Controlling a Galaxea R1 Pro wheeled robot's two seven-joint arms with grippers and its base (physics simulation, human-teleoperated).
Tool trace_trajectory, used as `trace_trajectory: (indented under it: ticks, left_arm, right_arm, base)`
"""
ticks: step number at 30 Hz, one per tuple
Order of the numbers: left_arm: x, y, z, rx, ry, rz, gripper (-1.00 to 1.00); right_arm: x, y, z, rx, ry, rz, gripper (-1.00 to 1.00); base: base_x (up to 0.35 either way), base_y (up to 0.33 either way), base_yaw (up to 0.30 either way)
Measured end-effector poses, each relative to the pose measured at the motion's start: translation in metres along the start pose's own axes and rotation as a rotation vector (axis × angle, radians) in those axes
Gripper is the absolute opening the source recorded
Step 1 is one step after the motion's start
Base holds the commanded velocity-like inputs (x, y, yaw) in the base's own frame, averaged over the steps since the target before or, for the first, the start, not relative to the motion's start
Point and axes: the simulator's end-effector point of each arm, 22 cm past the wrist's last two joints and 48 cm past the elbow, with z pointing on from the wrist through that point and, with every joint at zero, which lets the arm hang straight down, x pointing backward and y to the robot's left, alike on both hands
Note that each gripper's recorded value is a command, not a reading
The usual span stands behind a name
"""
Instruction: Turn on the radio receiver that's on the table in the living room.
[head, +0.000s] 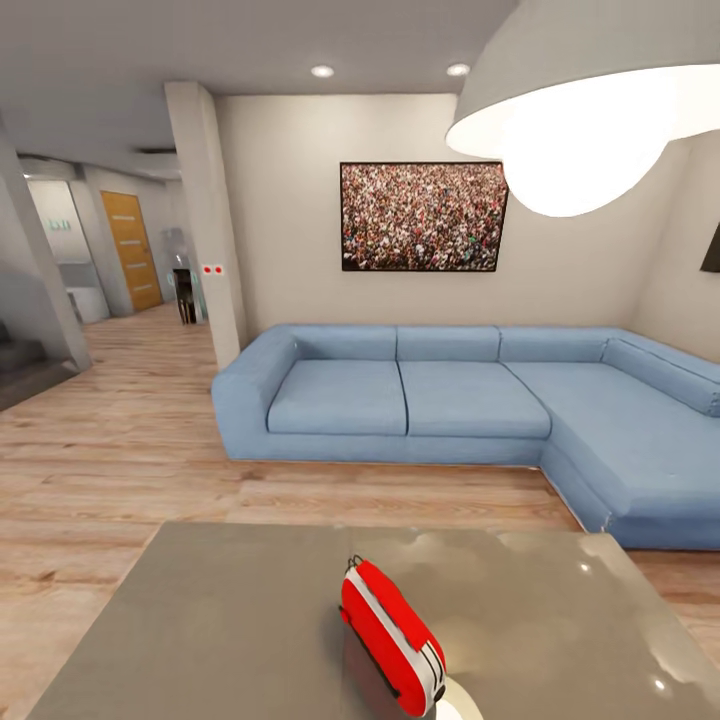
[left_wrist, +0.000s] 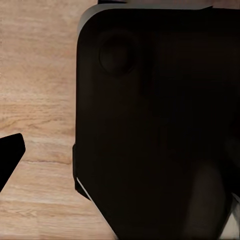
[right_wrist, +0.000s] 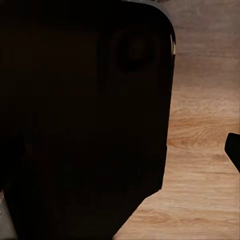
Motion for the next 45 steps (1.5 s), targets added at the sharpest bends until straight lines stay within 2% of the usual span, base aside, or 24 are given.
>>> trace_trajectory:
  ticks: [45]
  left_arm:
    - [0.026, 0.003, -0.065, -0.005, 0.058, 0.0, 1.0]
  right_arm:
    - [0.027, 0.0, -0.065, -0.001, 0.058, -0.004, 1.0]
  base:
    - [0.0, 0.0, 0.0]
